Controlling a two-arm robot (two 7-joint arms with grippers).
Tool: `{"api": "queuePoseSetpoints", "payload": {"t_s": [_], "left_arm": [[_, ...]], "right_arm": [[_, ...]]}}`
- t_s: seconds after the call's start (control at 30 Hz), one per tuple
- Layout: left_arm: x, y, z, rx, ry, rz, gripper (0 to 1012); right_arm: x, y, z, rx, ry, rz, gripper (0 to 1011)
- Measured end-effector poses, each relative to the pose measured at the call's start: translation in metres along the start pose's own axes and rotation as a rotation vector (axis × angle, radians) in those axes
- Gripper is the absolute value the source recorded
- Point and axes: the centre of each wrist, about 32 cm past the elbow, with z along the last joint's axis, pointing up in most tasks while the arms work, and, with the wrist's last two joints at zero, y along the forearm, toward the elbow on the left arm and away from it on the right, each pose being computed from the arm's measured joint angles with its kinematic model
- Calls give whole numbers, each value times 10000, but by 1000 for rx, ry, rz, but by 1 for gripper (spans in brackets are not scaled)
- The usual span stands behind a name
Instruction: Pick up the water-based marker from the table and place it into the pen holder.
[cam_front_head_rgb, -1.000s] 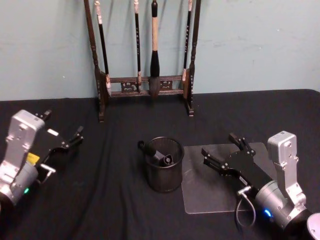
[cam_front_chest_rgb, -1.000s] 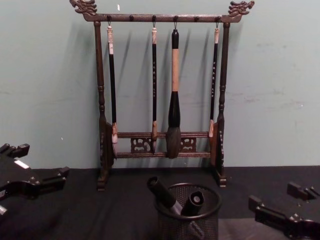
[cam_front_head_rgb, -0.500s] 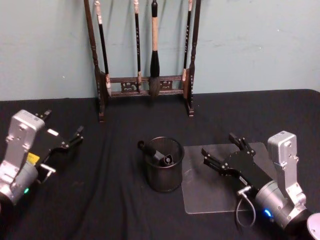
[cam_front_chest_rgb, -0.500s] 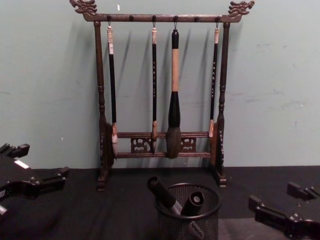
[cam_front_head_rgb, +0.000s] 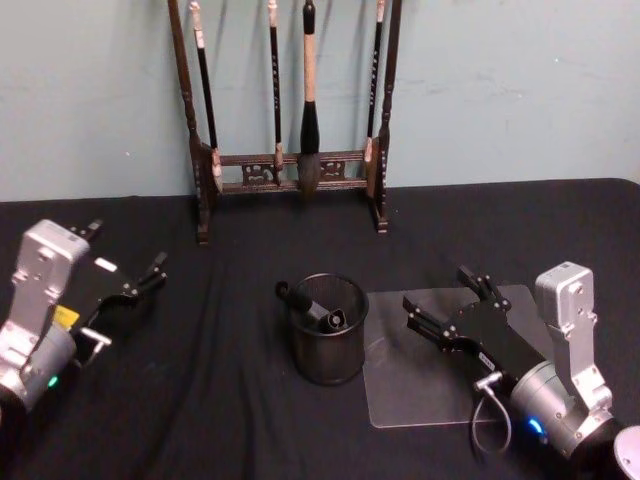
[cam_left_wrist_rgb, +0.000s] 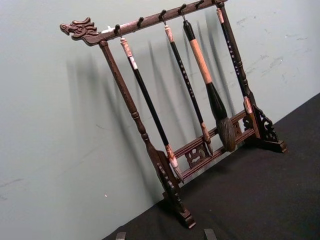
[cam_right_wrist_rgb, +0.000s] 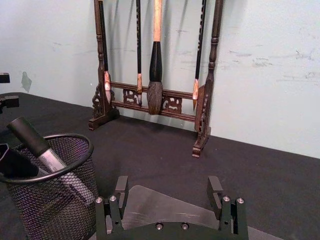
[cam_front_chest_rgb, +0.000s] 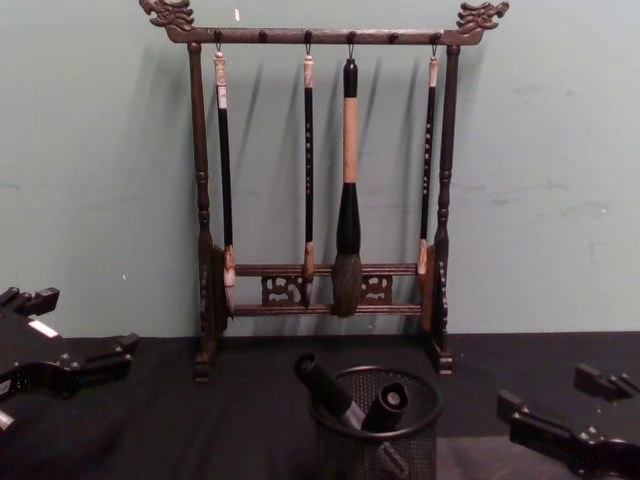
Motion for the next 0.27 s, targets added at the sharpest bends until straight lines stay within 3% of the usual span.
{"api": "queuePoseSetpoints", "payload": {"t_s": [0.27], "left_arm": [[0, 0, 0, 0, 0, 0, 1009]], "right_arm": [[0, 0, 0, 0, 0, 0, 1002]]}}
